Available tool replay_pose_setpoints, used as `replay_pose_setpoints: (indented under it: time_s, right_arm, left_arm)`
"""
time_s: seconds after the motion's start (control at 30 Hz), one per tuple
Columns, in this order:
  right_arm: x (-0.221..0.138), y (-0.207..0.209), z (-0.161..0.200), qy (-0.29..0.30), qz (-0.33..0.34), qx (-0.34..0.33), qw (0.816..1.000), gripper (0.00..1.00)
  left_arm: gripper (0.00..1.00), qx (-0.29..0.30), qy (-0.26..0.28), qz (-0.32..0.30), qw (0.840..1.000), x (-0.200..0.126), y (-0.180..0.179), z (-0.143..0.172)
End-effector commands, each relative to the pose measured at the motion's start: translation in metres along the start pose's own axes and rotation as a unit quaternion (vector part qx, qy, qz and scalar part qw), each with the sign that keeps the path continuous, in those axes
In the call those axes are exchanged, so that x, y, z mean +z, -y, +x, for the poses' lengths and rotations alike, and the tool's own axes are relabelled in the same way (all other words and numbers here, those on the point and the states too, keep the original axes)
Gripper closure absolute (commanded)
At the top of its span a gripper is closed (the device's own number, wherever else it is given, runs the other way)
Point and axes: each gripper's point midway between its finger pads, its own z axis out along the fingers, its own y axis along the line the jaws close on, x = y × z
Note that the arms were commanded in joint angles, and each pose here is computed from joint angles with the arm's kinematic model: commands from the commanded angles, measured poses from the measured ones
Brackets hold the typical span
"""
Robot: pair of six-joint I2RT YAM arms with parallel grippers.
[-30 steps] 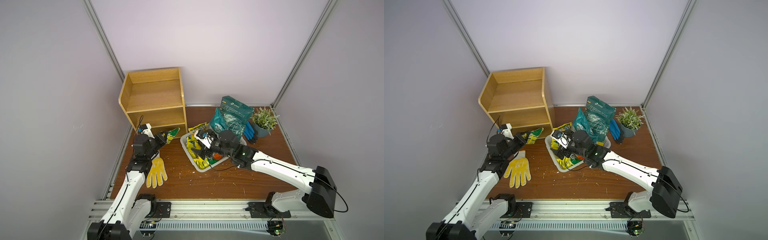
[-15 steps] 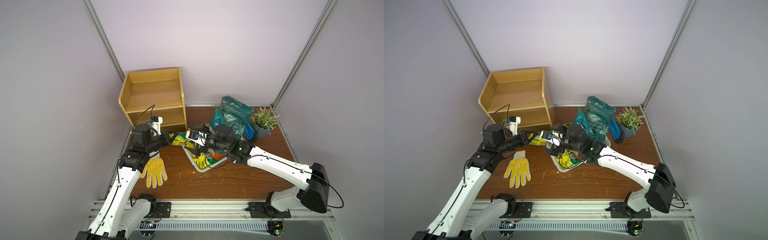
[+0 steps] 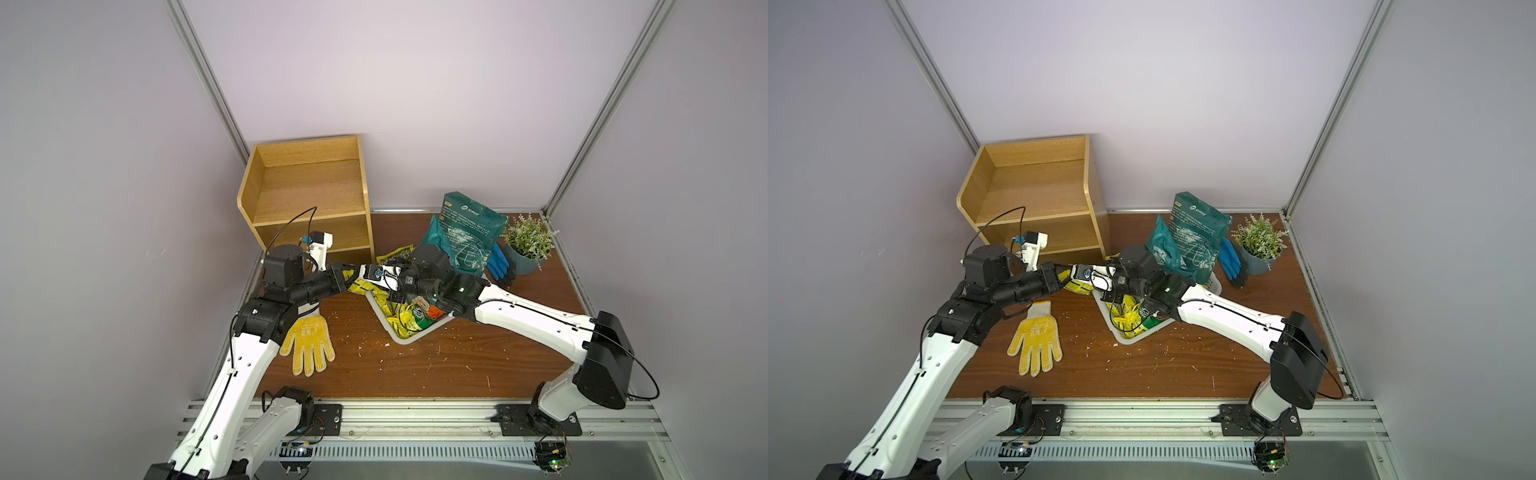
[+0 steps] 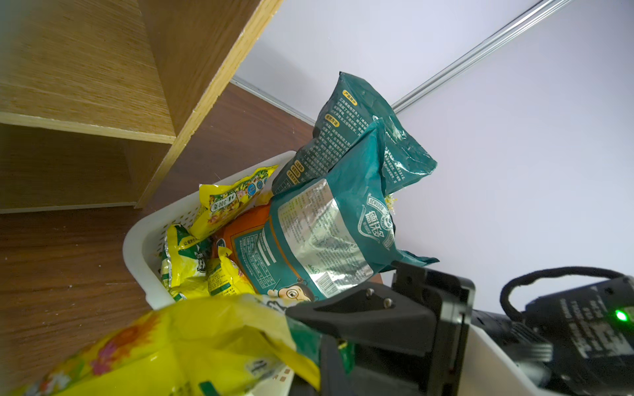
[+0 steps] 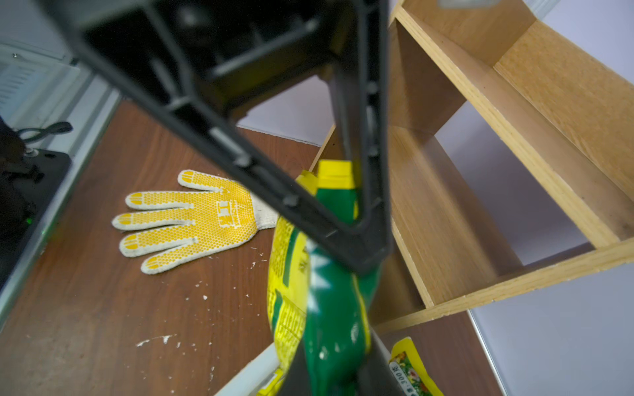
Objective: Take down the fertilizer bag from the shelf
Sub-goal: Place the fertilizer bag in the storage box.
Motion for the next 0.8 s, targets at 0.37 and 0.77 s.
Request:
replay_pose_setpoints:
  time_s: [0.37,0.77]
  right_arm:
    - [-0.053,0.036,-0.017,0.007,0.1,0.11,0.989,1.0]
    - [-0.05,0.068,0.079,-0.111,0.313,0.315,0.889,1.0]
  left_arm:
    - [0.0,0.049,0.285,-0.122,0.949,-0.045,-0.03,-0.084]
    - [0.0,-0.013,0.255,-0.147,0.955,-0.022,-0.081,-0.046]
